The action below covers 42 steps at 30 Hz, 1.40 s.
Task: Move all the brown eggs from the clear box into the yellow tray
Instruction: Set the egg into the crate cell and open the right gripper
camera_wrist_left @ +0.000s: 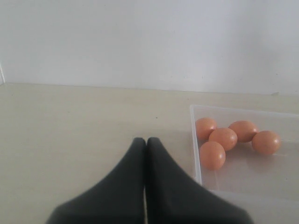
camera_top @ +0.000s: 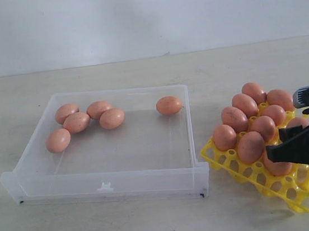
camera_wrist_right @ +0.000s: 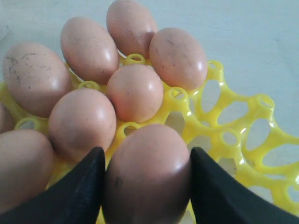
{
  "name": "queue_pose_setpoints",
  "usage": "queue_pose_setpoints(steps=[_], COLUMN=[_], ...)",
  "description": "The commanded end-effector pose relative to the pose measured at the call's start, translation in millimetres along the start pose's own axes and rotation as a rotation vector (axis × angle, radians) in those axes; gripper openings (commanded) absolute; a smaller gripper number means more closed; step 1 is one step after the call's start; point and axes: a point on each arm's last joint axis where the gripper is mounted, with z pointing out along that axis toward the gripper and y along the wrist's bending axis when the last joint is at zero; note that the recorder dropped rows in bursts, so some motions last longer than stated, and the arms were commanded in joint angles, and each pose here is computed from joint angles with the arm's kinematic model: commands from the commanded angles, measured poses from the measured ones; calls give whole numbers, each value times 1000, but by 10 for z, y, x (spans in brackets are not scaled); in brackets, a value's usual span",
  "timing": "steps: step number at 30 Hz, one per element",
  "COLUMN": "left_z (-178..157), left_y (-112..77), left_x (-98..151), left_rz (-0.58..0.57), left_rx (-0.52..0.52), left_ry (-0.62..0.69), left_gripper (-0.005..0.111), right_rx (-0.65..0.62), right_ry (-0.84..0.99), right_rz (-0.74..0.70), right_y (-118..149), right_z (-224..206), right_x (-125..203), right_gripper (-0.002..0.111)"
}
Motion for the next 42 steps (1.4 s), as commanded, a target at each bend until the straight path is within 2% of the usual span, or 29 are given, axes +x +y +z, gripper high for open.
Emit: queue_pose_setpoints(steps=[1, 13, 15, 20, 22, 35, 42], left_z=[5, 5, 5, 5, 5, 5, 5], left_y=[1, 1, 1, 1, 1, 1, 1], left_x=[6, 6, 6, 6, 6, 6, 6], left_rz=[4, 4, 4, 4, 4, 4, 4], left_rx=[-1, -1, -1, -1, -1, -1, -1], left_ry=[0, 0, 0, 0, 0, 0, 0], left_gripper=[-4, -4, -4, -4, -4, -4, -4], right_rx=[5, -1, -6, -9, -9, -8, 43], right_ry=[-22, -26, -25, -26, -23, -29, -223], right_rz=[1, -4, -10, -14, -14, -9, 21], right_y=[-7, -1, 3, 6, 6, 4, -91], right_z=[-1, -4, -4, -4, -4, -14, -291], right_x=[-23, -28, -27, -28, -26, -37, -349], right_gripper=[5, 6, 14, 50, 56, 55, 55])
